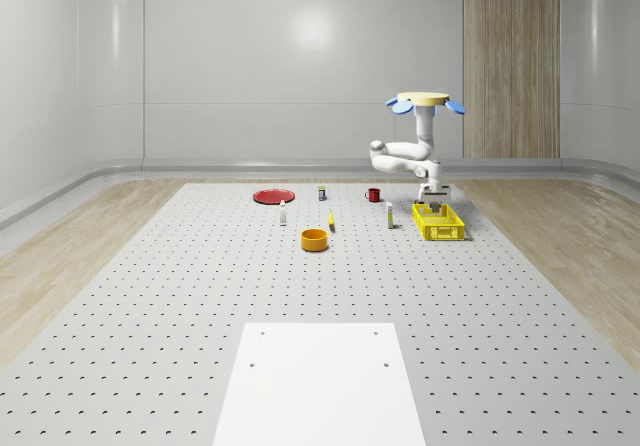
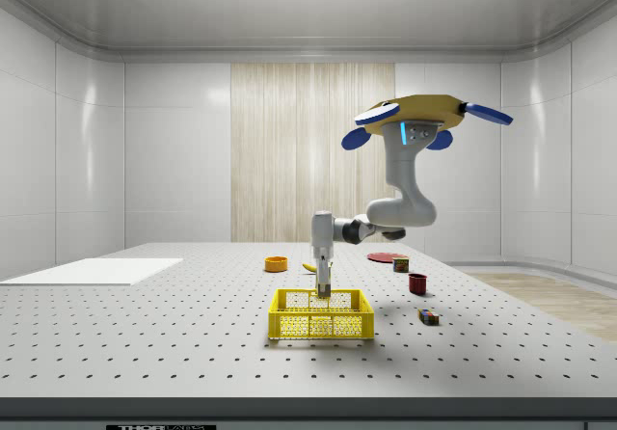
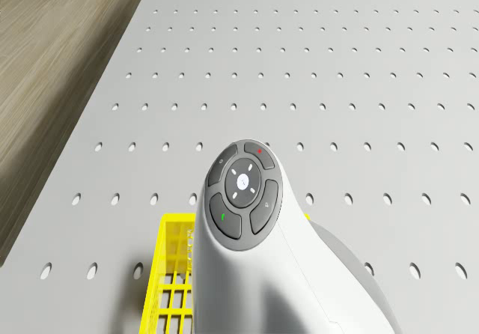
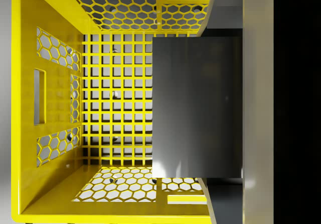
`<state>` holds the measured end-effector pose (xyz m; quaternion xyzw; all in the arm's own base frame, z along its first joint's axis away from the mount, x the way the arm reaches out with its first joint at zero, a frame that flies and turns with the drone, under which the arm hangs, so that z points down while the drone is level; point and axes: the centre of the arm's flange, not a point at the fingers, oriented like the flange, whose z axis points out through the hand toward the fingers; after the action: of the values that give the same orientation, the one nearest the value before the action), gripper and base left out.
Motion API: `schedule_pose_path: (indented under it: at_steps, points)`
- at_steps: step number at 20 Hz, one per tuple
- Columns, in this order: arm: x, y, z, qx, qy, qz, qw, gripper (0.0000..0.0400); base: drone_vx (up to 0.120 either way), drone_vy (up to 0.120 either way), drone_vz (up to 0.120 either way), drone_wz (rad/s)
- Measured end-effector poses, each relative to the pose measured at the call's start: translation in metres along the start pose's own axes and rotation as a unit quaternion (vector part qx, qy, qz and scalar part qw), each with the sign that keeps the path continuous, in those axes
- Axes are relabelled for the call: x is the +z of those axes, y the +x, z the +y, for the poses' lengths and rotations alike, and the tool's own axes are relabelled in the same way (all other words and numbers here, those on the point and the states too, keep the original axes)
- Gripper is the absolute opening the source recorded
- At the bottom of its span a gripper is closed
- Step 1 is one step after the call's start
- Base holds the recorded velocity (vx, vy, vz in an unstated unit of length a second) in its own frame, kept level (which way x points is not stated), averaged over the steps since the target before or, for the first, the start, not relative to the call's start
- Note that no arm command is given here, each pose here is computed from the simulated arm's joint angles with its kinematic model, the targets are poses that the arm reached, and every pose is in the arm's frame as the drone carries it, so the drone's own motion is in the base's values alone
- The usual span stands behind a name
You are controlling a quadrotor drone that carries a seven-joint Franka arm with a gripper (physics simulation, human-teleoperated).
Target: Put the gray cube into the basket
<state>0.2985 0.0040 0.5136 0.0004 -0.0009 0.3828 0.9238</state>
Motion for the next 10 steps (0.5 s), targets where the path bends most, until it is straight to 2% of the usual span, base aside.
schedule_pose_path:
  at_steps: [1,5,10]
  points:
    - [0.000,0.000,0.000,0.000,0.000,0.000,1.000,0.0250,0.000,0.080,0.000,0.000]
    - [0.007,0.000,0.000,0.000,0.000,0.000,1.000,0.0250,0.000,0.000,0.000,0.000]
    - [0.027,0.000,0.000,0.000,0.000,0.000,1.000,0.0250,0.000,0.000,0.000,0.000]
